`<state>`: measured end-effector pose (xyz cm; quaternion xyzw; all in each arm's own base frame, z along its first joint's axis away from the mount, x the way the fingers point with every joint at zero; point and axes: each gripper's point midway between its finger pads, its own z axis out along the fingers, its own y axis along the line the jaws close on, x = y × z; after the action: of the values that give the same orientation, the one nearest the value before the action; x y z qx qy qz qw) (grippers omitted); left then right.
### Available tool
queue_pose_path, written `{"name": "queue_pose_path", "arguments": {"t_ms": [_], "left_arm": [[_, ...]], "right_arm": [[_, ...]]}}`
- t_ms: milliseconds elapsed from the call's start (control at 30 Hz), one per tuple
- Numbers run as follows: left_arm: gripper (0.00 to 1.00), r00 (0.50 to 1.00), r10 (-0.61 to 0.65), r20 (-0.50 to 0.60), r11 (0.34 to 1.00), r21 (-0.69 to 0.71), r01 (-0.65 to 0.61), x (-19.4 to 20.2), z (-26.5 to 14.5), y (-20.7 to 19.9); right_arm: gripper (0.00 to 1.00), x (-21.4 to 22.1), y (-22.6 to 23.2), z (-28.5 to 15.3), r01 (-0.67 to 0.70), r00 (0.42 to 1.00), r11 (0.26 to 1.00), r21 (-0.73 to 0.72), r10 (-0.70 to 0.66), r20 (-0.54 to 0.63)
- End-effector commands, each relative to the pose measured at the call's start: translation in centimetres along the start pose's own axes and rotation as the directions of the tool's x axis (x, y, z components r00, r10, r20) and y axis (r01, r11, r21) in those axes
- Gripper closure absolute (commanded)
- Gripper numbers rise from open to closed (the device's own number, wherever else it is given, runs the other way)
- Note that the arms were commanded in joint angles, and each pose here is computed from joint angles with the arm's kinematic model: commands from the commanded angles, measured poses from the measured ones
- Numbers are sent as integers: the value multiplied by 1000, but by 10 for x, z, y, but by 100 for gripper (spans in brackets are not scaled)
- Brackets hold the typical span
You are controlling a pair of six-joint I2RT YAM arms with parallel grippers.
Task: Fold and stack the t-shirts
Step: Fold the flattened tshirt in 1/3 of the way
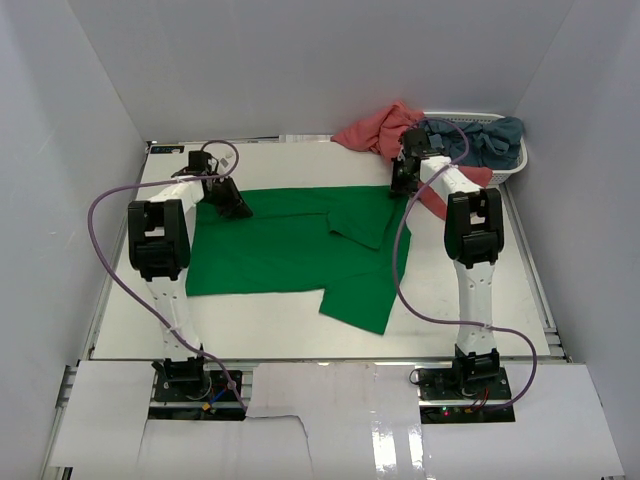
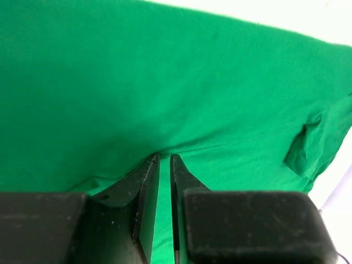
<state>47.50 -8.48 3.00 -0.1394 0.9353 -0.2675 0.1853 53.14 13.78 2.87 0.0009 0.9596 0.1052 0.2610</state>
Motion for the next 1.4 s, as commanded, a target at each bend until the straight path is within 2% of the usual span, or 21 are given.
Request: {"name": "queue_pose_path", "arguments": {"t_ms": [0, 267, 767, 1067, 1367], "left_arm": [[74, 995, 28, 93, 999, -26, -26, -32, -18, -3], [74, 996, 45, 74, 999, -27, -43, -50, 2, 1], [74, 1000, 18, 24, 998, -54, -17, -56, 44, 23], [74, 999, 16, 45, 998, -58, -13, -78, 48, 28], [74, 999, 4, 49, 999, -46, -2, -82, 42, 25]], "right_arm": [[84, -5, -14, 9, -16, 1000, 1000, 19, 16, -9], [81, -18, -14, 24, -42, 999, 999, -13, 42, 9], [79, -42, -6, 36, -68, 995, 995, -77, 73, 63], [77, -56, -16, 41, -71, 992, 996, -60, 77, 105], [73, -75, -49, 28, -117, 981, 992, -39, 121, 149]]}}
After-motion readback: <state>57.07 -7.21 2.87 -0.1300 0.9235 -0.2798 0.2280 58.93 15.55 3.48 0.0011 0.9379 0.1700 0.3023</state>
